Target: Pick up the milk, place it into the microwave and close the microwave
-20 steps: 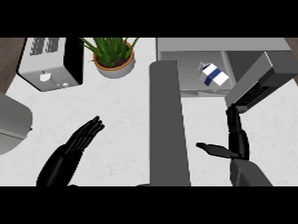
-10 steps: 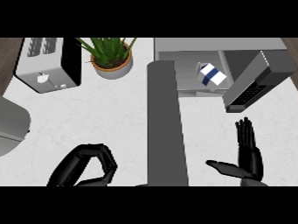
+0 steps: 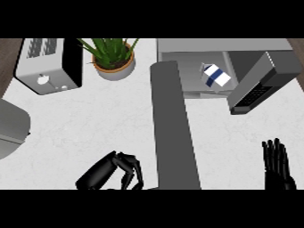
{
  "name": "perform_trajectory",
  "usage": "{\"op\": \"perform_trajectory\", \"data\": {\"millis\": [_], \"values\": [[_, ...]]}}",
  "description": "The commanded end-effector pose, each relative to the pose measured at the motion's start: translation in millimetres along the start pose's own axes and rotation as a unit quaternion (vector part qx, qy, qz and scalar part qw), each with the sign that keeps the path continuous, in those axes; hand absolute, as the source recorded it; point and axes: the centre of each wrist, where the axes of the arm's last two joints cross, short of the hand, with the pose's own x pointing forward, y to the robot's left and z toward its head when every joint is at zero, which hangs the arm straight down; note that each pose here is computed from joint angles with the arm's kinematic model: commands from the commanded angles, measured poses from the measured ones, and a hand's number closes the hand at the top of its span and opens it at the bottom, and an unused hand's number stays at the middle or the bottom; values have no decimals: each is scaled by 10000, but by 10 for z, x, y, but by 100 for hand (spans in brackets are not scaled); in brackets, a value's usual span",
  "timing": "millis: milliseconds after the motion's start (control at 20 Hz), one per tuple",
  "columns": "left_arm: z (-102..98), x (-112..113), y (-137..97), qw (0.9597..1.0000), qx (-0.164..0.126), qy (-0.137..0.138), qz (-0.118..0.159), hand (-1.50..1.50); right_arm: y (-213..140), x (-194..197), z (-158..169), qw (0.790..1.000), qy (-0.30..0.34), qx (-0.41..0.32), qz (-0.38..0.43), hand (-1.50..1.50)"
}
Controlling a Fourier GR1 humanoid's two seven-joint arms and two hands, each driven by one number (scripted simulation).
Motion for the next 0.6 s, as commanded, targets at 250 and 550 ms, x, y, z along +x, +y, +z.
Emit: {"op": "perform_trajectory", "data": {"millis": [250, 550], "values": [[-598, -114, -621, 9986, -525, 28, -46, 150, 14, 778, 168, 9997, -198, 134, -44, -150], [-859, -87, -942, 9972, -729, -67, -136, 150, 19, 1094, 88, 9973, -487, 394, -384, -150]]}}
